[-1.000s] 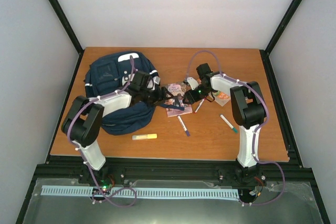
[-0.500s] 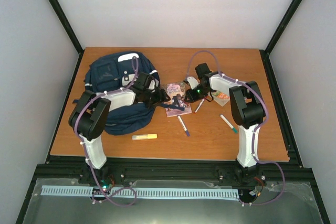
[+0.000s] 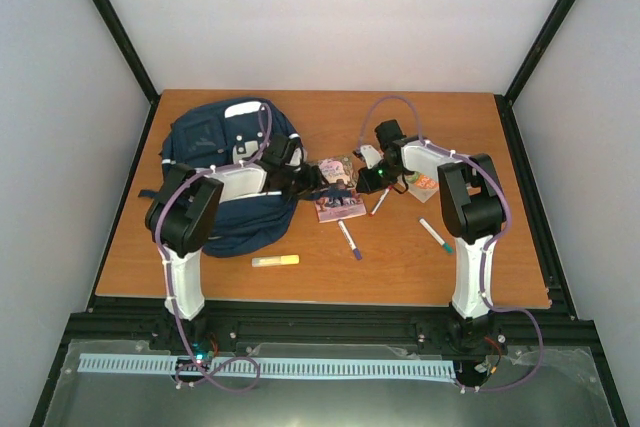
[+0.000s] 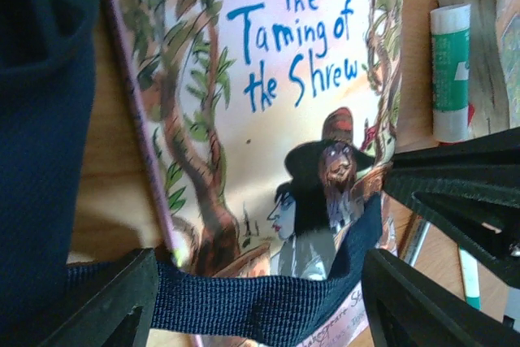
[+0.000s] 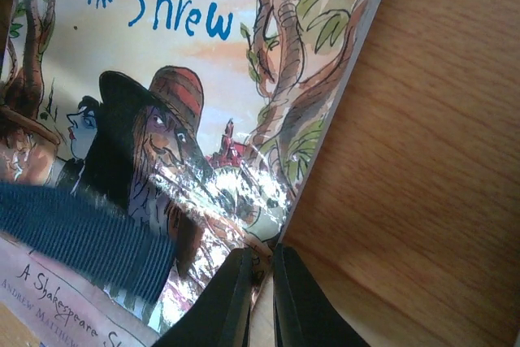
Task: Pack the student bag
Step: Pick up the book from the center of the board.
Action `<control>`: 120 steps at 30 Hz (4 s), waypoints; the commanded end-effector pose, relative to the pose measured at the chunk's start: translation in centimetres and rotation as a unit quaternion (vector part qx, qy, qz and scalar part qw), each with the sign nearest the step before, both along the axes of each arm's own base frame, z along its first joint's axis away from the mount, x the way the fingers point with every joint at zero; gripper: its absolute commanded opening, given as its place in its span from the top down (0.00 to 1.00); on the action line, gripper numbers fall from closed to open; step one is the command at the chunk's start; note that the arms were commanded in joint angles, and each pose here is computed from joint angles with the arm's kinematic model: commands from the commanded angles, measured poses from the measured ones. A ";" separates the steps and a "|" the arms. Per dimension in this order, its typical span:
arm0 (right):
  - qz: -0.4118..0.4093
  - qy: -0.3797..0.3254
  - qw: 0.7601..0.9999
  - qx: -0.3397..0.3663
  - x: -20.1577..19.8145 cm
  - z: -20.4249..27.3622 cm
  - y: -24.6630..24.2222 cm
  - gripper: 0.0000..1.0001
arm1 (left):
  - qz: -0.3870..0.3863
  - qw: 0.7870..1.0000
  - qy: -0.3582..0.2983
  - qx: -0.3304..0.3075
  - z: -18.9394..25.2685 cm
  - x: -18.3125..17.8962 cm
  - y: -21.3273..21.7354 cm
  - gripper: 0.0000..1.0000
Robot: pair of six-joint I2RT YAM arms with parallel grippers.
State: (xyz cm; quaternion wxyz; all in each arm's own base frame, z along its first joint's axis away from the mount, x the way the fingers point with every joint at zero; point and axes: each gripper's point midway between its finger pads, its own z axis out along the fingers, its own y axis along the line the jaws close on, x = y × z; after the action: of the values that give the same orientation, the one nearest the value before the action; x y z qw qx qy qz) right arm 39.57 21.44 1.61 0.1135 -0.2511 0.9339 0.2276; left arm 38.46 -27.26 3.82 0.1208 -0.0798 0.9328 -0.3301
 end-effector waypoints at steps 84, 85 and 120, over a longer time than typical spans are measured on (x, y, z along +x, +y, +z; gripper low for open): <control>-0.020 0.082 0.995 -0.047 -2.6 -4.9 -3.4 0.80 | -0.073 0.996 0.050 -0.024 6.1 -2.2 -2.2 0.80; -0.021 0.081 0.995 -0.046 -2.6 -4.8 -3.4 0.80 | -0.075 0.996 0.051 -0.025 6.1 -2.4 -2.2 0.82; 0.032 -0.215 0.954 0.207 -6.7 23.7 -2.6 0.27 | -0.161 0.939 -0.269 -0.139 26.1 -8.8 -0.1 0.99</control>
State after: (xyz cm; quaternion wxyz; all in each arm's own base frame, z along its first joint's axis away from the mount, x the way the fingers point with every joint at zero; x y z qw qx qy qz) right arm 35.60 17.74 22.38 0.3262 -0.2698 0.8511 0.3106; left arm 30.45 -26.96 28.20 0.2581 0.1011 0.8438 -0.4595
